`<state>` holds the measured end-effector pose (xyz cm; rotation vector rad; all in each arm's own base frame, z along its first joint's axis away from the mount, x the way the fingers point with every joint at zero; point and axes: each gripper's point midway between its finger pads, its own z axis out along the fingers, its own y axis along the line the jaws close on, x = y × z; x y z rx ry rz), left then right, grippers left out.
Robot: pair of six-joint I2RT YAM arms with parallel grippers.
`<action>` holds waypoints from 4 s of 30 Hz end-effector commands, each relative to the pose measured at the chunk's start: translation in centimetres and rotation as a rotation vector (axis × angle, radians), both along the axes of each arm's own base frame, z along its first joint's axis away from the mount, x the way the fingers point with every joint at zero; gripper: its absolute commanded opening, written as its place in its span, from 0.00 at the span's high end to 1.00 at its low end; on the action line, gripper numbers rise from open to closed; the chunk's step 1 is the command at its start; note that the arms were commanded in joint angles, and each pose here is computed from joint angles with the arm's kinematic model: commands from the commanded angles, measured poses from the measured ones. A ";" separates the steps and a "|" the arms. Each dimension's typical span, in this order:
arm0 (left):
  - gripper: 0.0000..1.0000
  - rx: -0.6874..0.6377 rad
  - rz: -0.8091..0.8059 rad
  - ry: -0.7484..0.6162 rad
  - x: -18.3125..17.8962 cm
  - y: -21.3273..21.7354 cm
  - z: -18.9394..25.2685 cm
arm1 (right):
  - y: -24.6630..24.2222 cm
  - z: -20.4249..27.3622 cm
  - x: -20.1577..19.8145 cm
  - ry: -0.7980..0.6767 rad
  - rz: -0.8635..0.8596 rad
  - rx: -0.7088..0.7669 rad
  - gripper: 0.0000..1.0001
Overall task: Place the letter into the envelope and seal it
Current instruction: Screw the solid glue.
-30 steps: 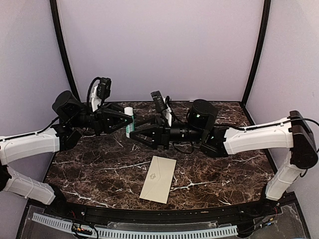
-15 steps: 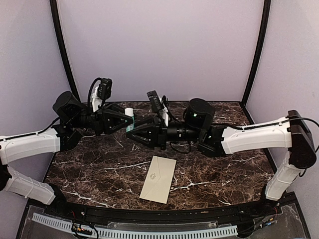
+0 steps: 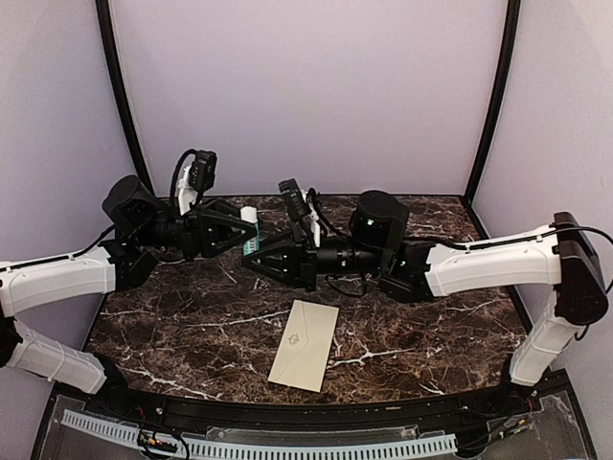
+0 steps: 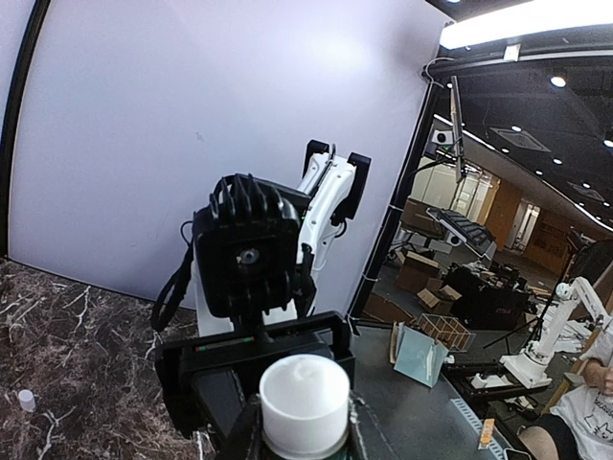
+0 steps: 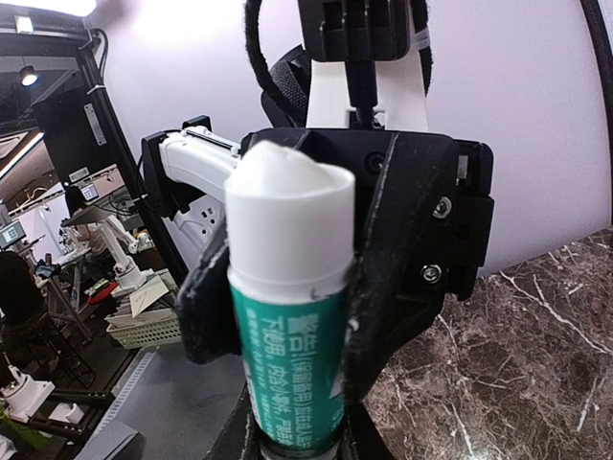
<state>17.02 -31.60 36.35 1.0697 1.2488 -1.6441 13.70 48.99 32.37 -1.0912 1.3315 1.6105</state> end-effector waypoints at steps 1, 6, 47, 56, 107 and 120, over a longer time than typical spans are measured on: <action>1.00 0.015 0.110 -0.063 1.5 -0.1 -0.6 | -0.7 2.6 0.0 -0.007 -0.066 0.034 0.94; 1.00 0.095 0.289 -0.100 3.5 -0.3 -1.5 | -0.7 1.8 3.4 0.006 -0.267 -0.087 0.95; 1.00 0.033 0.193 -0.039 3.1 0.6 -0.2 | -3.9 2.4 3.6 0.023 -0.265 -0.015 0.40; 1.00 -0.045 -0.075 -0.054 -1.0 1.0 1.4 | -2.4 2.6 -0.2 -0.007 0.004 0.057 0.41; 1.00 0.138 0.459 -0.081 6.6 1.2 -2.1 | 0.2 0.9 6.3 0.034 -0.372 -0.189 0.90; 1.00 0.182 0.721 0.163 9.5 0.7 -4.9 | -0.8 -0.5 12.4 0.068 -0.764 -0.483 0.90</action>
